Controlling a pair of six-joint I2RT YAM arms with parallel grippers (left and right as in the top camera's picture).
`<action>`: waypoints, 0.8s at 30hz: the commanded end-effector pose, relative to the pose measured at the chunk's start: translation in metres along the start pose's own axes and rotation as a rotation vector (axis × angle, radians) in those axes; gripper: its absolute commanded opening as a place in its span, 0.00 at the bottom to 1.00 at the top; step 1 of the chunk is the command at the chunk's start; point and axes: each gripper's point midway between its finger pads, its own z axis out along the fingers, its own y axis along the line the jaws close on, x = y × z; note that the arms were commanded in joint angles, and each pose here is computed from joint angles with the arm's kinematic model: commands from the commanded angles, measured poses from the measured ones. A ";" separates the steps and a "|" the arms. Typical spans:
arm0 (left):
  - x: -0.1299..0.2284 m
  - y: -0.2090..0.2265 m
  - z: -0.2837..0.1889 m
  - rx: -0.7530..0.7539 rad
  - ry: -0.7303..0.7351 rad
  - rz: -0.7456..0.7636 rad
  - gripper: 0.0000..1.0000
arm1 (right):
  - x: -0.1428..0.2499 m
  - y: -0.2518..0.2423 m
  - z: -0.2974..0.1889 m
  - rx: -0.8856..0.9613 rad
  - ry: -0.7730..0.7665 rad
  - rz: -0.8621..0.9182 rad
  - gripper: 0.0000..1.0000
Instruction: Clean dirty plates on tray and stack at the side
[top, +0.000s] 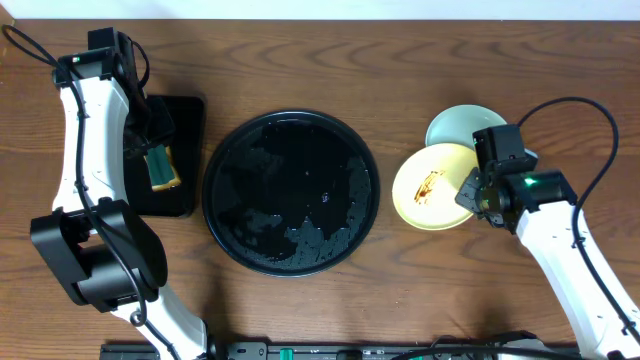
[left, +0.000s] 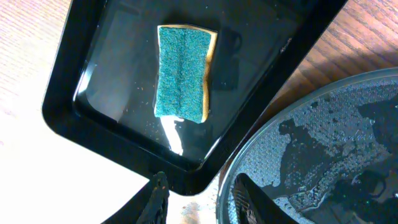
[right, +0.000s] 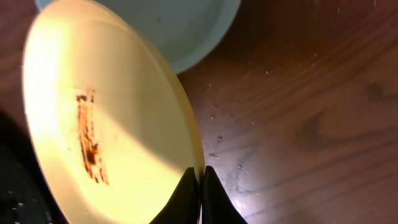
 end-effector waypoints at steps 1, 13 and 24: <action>-0.005 -0.001 -0.007 0.000 -0.026 0.011 0.36 | -0.011 0.015 -0.011 -0.061 -0.039 -0.011 0.02; -0.005 -0.001 -0.007 0.000 -0.026 0.011 0.36 | 0.001 0.060 -0.002 -0.207 0.018 -0.054 0.02; -0.007 0.012 -0.007 -0.070 -0.038 0.011 0.36 | 0.090 0.135 0.059 -0.230 0.223 -0.274 0.02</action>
